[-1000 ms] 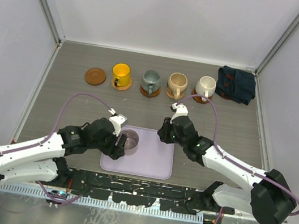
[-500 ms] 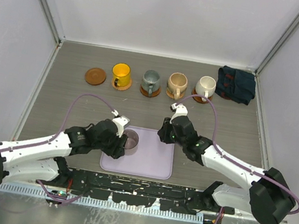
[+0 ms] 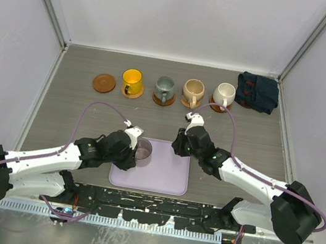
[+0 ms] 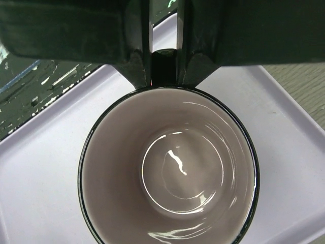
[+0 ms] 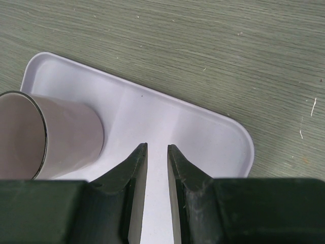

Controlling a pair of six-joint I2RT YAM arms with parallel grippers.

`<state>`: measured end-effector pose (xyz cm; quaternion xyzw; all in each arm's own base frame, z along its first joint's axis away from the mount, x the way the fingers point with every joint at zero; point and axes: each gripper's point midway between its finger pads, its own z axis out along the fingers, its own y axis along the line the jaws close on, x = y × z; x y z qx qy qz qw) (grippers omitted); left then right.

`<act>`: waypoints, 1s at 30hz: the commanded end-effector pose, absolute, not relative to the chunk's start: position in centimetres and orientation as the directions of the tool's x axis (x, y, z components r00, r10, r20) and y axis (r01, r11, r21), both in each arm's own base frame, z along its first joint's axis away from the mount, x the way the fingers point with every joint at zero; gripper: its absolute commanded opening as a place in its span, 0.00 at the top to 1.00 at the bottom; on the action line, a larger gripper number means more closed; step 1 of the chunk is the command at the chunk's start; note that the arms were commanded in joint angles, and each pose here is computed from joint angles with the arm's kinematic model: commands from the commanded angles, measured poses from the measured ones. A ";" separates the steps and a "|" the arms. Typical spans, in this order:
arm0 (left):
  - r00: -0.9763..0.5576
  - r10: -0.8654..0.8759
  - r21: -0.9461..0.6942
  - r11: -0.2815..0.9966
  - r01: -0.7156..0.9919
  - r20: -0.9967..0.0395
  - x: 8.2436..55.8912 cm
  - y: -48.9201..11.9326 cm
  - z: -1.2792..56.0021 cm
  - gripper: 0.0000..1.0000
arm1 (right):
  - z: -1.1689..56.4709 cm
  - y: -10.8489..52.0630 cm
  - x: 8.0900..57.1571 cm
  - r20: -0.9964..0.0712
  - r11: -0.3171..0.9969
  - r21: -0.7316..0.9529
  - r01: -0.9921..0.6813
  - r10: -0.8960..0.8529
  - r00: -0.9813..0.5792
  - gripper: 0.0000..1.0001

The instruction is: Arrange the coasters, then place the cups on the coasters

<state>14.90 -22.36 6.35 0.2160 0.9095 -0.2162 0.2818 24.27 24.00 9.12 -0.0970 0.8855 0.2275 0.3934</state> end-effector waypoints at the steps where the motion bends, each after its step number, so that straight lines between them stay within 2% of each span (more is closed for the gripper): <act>1: -0.729 0.242 -0.270 0.817 0.509 -0.641 15.8 -22.8 7.1 0.98 | 11.6 25.0 25.7 -0.784 0.864 0.350 -0.362 0.059 -0.618 0.72; 2: -0.727 0.238 -0.270 0.819 0.507 -0.644 15.9 -22.8 7.2 1.00 | 11.5 25.0 25.7 -0.784 0.864 0.350 -0.361 0.059 -0.618 0.72; 18: -0.514 0.151 -0.138 0.866 0.481 -0.845 20.3 -21.3 14.4 1.00 | 11.1 24.3 25.6 -0.792 0.876 0.333 -0.350 0.058 -0.608 0.72; 27: -0.374 0.203 0.064 0.934 0.351 -0.905 23.8 -18.0 16.8 1.00 | 9.6 24.3 26.3 -0.795 0.890 0.288 -0.352 0.017 -0.606 0.72; 30: -0.359 0.196 0.079 0.946 0.315 -0.912 25.5 -17.1 17.2 1.00 | 9.4 24.5 27.0 -0.804 0.897 0.257 -0.358 -0.007 -0.595 0.74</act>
